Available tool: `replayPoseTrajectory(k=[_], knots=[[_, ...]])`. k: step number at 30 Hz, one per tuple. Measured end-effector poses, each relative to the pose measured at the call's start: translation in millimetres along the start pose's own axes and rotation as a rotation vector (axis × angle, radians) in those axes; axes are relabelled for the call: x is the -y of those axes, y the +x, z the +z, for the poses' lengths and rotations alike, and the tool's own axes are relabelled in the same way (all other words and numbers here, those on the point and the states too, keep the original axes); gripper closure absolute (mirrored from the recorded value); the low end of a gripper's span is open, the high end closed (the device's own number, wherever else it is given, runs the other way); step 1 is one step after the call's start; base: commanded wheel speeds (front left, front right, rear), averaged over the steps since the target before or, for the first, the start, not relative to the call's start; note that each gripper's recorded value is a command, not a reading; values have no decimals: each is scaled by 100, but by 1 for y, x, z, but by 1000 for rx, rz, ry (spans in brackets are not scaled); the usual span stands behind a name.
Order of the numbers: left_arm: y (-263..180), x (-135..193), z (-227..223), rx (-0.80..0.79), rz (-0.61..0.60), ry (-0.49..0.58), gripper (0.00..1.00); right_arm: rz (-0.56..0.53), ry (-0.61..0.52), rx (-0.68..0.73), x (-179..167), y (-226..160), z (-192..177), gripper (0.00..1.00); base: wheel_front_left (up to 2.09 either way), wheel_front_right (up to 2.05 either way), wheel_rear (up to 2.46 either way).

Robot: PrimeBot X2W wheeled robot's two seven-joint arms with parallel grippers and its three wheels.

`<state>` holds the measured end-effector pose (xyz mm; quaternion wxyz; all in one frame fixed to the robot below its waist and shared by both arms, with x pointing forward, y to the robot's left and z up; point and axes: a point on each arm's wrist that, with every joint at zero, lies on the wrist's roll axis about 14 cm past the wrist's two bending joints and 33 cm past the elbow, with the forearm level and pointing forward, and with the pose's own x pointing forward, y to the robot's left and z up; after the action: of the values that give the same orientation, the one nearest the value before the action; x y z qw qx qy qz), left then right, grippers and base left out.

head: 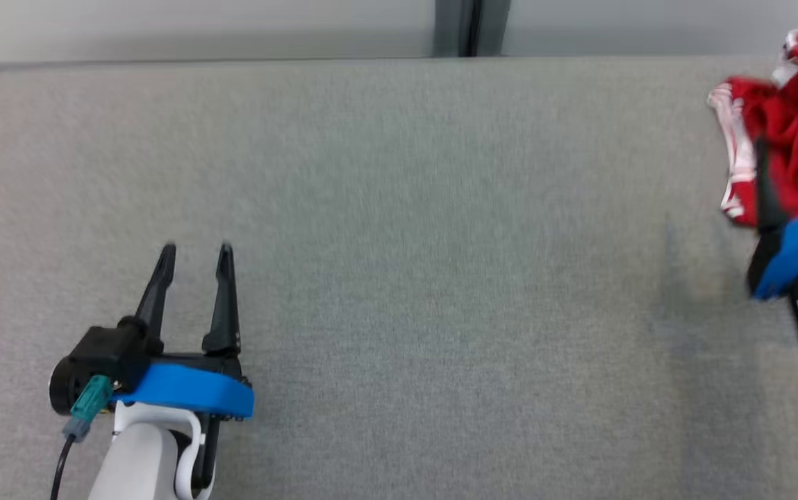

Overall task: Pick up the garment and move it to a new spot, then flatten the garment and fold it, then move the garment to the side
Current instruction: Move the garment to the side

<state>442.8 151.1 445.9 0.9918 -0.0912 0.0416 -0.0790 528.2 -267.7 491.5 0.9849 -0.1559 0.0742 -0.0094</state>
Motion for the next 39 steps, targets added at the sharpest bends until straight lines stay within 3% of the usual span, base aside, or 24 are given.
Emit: replayPoseTrajectory(k=[7, 19, 26, 39], knots=[[-42, -8, 11, 15, 54, 0, 0, 51, 153, 99, -39, -60, 18, 0, 0, 0, 0], [-78, -7, 10, 18, 85, -10, 0, -4, 373, 146, -49, -132, 8, 0, 0, 0, 0], [-89, -9, 5, 8, 95, -14, 0, 11, 391, 123, -56, -156, 0, 0, 0, 0, 0], [-91, -5, -1, -12, 82, -18, 0, 62, 398, 116, -74, -165, -1, 0, 0, 0, 0]])
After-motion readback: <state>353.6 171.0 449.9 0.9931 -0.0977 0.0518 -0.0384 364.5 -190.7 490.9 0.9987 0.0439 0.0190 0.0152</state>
